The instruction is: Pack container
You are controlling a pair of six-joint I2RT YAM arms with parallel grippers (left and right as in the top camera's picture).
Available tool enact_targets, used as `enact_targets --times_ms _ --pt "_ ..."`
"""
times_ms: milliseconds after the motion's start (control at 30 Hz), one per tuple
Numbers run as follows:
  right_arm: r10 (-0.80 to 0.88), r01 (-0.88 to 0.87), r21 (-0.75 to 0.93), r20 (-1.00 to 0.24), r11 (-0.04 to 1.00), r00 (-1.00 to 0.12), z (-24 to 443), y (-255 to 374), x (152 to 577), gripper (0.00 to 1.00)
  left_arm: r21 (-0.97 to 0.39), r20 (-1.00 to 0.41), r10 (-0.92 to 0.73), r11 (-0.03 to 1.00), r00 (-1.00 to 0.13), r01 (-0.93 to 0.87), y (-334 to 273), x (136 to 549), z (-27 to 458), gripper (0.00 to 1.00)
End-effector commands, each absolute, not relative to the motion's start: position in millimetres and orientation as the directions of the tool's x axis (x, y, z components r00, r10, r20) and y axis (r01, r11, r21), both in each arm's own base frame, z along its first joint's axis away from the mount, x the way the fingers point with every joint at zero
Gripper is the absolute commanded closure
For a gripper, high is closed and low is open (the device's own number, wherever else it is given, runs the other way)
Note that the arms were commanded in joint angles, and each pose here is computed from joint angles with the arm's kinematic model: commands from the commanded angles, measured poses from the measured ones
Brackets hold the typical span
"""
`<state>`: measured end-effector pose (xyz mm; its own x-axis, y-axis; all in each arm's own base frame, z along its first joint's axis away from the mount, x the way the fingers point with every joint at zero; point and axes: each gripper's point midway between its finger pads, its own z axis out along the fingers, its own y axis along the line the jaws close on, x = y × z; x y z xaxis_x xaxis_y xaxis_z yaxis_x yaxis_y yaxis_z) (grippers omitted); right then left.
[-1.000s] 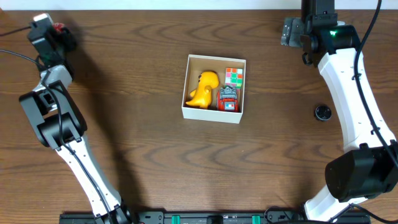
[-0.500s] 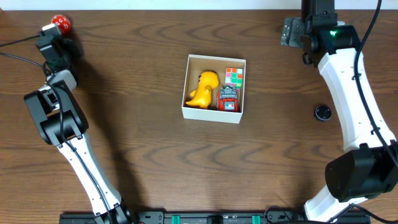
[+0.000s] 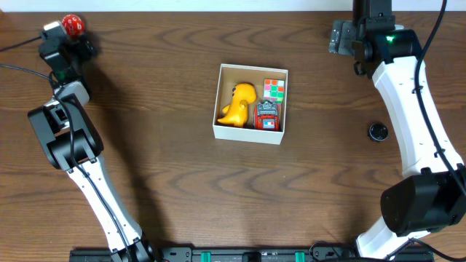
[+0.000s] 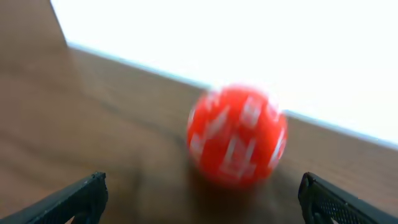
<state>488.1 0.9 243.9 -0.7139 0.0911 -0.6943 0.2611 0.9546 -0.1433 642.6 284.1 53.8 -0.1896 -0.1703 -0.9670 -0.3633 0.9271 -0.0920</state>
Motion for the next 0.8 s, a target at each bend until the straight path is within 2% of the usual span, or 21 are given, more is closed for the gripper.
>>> enact_targets --times_ms 0,133,333,767 --pt "0.103 0.277 -0.140 -0.698 0.951 -0.709 244.7 -0.4 488.1 0.01 -0.112 -0.989 -0.137 0.947 -0.062 -0.299 277.1 654.0 118.2 0.02" --pt "0.103 0.277 -0.140 -0.698 0.951 -0.709 244.6 -0.4 488.0 0.01 -0.121 -0.992 -0.125 0.950 0.006 -0.288 277.3 656.2 137.4 0.02" --pt "0.103 0.276 -0.140 -0.698 0.951 -0.709 244.7 0.2 488.0 0.01 -0.115 -0.993 -0.107 0.952 0.043 -0.284 279.0 659.9 155.9 0.02" --pt "0.103 0.276 -0.140 -0.698 0.951 -0.709 244.7 -0.2 488.0 0.01 -0.116 -0.993 -0.111 0.949 0.033 -0.294 281.1 659.8 153.9 0.02"
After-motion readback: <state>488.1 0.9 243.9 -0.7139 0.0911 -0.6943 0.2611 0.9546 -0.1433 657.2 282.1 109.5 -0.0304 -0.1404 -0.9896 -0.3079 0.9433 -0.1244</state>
